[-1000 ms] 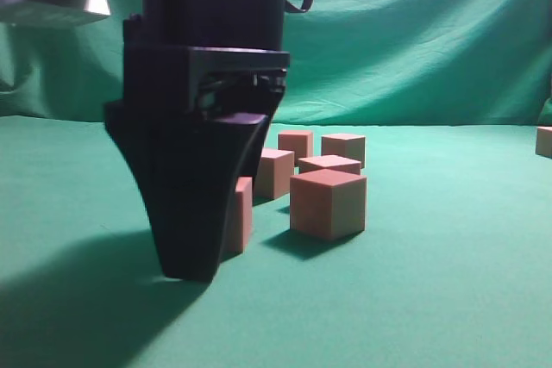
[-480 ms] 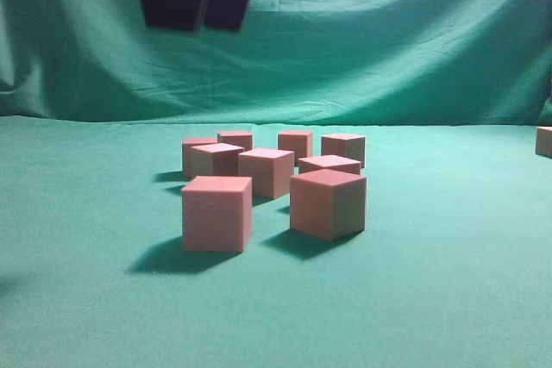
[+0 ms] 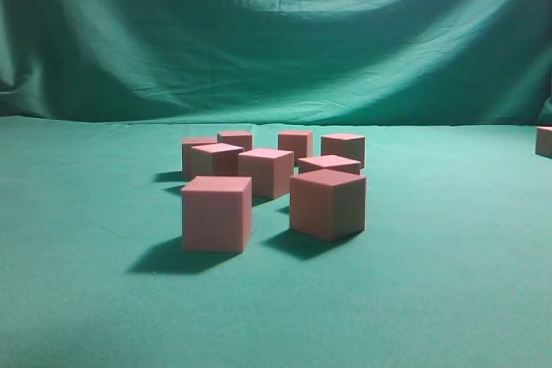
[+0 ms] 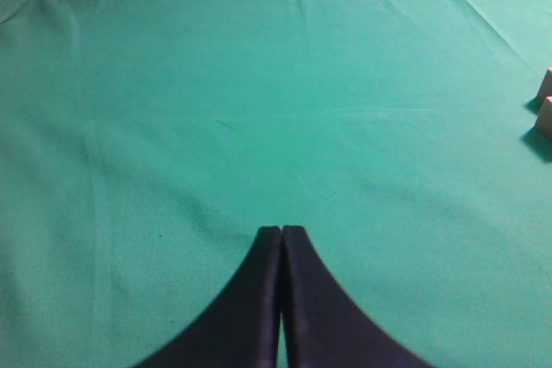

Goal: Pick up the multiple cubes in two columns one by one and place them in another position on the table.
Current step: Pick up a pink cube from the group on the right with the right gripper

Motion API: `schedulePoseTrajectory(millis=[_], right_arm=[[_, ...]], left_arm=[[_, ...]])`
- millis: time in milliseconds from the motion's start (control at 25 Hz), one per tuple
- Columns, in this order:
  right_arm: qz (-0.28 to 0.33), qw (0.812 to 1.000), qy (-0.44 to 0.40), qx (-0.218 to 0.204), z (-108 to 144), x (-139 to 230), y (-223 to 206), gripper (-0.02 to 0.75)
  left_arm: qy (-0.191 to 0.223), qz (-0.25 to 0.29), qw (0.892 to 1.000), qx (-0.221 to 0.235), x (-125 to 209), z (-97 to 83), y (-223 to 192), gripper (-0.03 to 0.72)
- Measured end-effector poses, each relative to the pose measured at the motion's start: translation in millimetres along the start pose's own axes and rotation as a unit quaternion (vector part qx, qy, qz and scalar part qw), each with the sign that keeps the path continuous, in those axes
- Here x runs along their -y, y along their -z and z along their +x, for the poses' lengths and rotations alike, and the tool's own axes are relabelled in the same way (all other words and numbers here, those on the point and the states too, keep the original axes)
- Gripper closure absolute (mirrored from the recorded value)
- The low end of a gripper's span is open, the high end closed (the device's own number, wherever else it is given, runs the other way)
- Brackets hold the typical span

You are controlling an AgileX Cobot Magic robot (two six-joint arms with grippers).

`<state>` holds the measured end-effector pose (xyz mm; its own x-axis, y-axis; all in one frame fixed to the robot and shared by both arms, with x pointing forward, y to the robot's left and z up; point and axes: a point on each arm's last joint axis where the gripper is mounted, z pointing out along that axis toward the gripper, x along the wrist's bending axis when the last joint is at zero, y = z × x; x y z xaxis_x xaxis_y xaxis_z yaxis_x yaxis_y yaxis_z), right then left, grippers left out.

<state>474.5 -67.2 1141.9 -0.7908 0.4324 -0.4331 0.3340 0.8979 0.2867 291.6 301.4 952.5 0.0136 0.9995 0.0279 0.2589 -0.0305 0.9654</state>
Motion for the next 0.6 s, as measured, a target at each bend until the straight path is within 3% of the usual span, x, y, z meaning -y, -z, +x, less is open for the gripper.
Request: schedulePoseTrajectory(millis=[120,320,600], right_arm=[[0.017,0.992,-0.124,0.027,-51.9,33.7,2.0,0.193],[0.054,0.951,-0.305,0.016,-119.3,98.4,-13.3,0.193],[0.093,0.877,-0.470,-0.041,-162.7,167.2,-58.3,0.193]], left_arm=[[0.000,0.000,1.000,0.000,0.0,0.0,0.0,0.688],[0.000,0.000,1.000,0.000,0.0,0.0,0.0,0.688],[0.000,0.000,1.000,0.000,0.0,0.0,0.0,0.688]])
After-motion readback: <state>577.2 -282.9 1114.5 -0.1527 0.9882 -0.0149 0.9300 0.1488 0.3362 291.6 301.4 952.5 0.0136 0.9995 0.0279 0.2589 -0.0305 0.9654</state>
